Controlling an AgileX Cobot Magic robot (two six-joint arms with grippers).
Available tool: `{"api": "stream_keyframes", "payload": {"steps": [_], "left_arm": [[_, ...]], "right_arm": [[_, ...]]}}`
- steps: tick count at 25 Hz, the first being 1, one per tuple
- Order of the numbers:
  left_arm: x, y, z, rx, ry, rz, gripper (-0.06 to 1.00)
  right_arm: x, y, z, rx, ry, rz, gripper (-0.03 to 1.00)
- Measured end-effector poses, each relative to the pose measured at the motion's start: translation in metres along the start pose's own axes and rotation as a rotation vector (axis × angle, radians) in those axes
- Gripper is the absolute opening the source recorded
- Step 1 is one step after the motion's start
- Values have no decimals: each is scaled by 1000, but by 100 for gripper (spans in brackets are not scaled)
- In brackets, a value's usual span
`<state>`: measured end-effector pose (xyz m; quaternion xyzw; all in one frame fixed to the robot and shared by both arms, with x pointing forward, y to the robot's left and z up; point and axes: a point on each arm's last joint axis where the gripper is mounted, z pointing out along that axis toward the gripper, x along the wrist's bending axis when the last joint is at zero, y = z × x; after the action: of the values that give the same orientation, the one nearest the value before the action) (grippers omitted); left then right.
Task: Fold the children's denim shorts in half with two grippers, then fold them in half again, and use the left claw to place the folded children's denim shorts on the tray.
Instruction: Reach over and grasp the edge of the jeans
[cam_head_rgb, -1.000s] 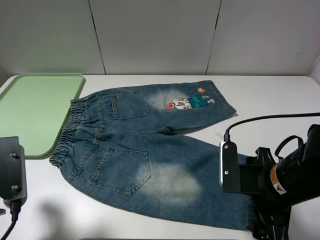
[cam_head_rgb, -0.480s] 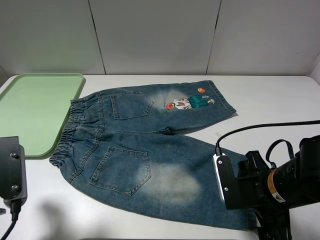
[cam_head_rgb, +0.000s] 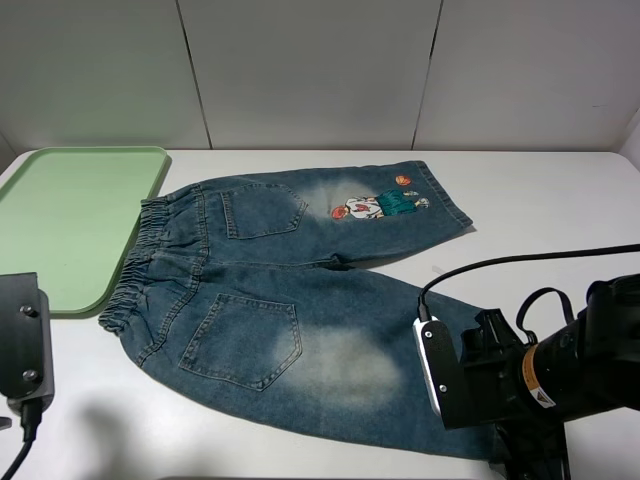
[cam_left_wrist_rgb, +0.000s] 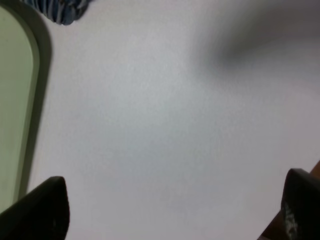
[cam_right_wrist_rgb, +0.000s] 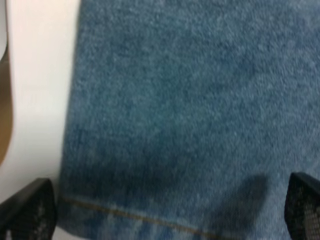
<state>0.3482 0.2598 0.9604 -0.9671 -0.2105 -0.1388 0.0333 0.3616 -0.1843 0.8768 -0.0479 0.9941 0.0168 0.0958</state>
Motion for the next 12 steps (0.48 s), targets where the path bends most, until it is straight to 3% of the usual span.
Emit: {"api": "stream_keyframes", "payload": {"steps": [12], "left_arm": [[0, 0, 0, 0, 0, -1, 84]], "right_arm": [[0, 2, 0, -25, -2, 20, 69]]}}
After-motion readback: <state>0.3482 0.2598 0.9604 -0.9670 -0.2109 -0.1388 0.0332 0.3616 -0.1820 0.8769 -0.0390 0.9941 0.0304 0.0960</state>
